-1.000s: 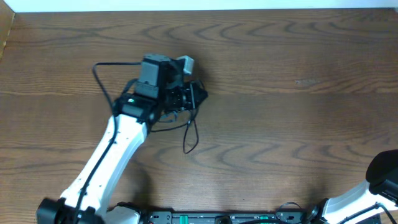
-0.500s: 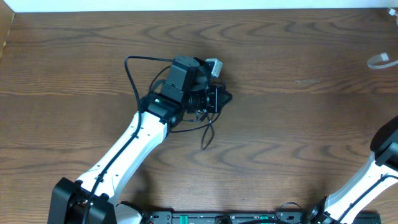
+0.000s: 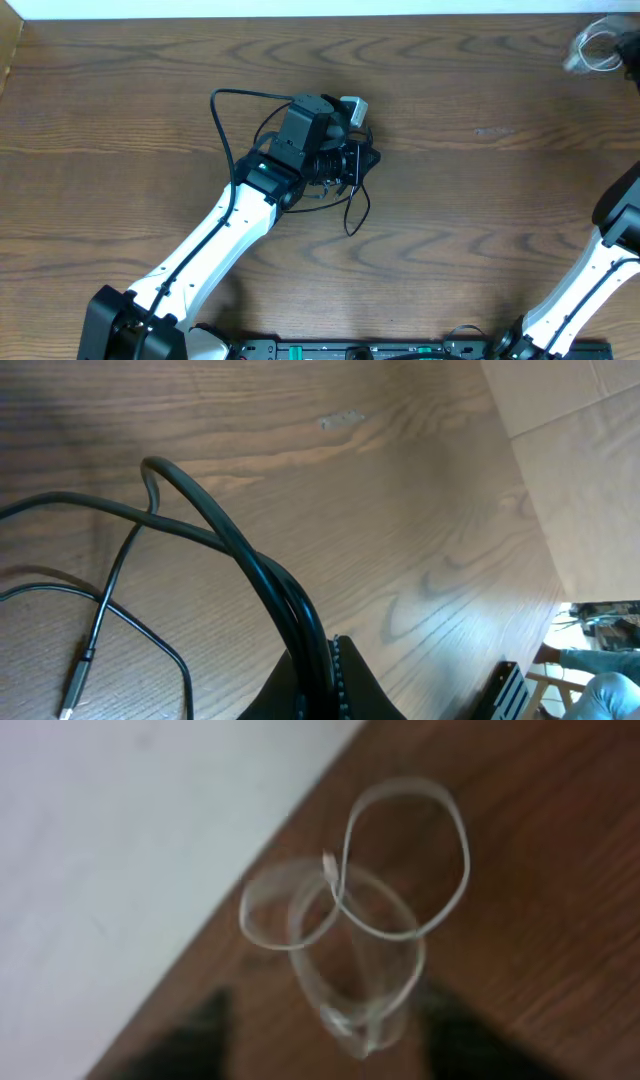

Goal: Untangle cables

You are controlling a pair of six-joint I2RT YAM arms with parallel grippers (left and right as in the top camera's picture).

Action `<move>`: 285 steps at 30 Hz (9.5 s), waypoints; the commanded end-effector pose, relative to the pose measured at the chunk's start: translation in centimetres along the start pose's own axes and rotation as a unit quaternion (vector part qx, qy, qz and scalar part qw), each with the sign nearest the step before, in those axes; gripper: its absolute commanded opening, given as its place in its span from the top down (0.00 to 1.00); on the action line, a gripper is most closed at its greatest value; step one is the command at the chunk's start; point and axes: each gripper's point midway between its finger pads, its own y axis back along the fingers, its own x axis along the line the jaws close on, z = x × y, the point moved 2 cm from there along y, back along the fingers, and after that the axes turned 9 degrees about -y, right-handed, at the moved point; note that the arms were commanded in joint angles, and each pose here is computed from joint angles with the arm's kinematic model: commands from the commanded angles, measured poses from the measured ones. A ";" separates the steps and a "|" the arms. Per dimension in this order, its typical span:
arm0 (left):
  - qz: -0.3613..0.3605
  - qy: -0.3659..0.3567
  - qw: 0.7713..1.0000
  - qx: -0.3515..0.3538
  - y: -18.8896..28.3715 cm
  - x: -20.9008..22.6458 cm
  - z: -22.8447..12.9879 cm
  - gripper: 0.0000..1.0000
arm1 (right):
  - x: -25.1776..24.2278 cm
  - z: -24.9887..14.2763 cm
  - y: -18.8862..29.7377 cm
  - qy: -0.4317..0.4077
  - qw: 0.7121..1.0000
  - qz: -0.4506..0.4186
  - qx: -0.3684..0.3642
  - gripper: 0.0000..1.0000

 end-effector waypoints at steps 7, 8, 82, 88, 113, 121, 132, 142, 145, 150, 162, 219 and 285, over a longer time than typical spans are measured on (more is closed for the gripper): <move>0.006 -0.007 1.000 -0.006 0.0 0.1 0.4 0.92 | 4.0 -2.0 5.2 0.053 0.994 0.051 0.078 0.01; 0.006 -0.021 1.000 -0.006 0.0 0.1 0.4 0.92 | 5.1 -2.5 6.4 0.072 0.991 0.066 0.091 0.01; -0.066 -0.062 0.985 0.148 -1.4 1.5 -5.7 0.93 | 8.4 -32.8 14.7 0.288 0.833 0.009 0.473 0.01; -0.012 -0.087 0.996 0.006 5.1 -0.5 2.1 0.93 | 9.3 -35.0 15.4 0.328 0.809 0.032 0.486 0.01; 0.021 -0.027 0.996 -0.080 9.6 -0.1 5.1 0.92 | 12.9 -47.6 15.3 0.416 0.735 0.210 0.493 0.15; 0.011 0.003 0.995 -0.100 11.7 1.6 5.9 0.93 | 12.7 -50.6 14.6 0.425 0.731 0.240 0.476 0.97; 0.090 0.060 0.983 -0.146 16.4 7.9 6.6 0.93 | 16.3 -39.6 16.8 0.366 0.840 0.160 0.367 0.99; 0.292 0.133 0.940 -0.117 21.7 16.7 2.4 0.93 | 10.8 -22.3 24.0 0.314 0.939 -0.073 0.125 0.99; 0.323 0.147 0.929 -0.104 22.9 18.0 1.2 0.92 | 9.0 -19.5 25.0 0.286 0.948 -0.095 0.107 0.99; 0.339 0.166 0.922 -0.091 24.0 18.9 -0.2 0.93 | 7.3 -17.6 25.2 0.253 0.956 -0.086 0.121 0.99; 0.391 0.150 0.906 -0.065 25.0 20.1 -1.1 0.93 | 9.4 -16.2 25.6 0.259 0.960 -0.030 0.107 0.99; -0.158 -0.164 0.854 -0.468 32.4 -7.8 17.2 0.93 | 16.2 -40.2 17.4 0.244 0.812 0.181 0.499 0.99; -0.005 -0.026 0.989 -0.149 9.4 4.5 9.3 0.93 | 2.1 13.7 42.5 0.022 0.981 0.031 -0.188 0.99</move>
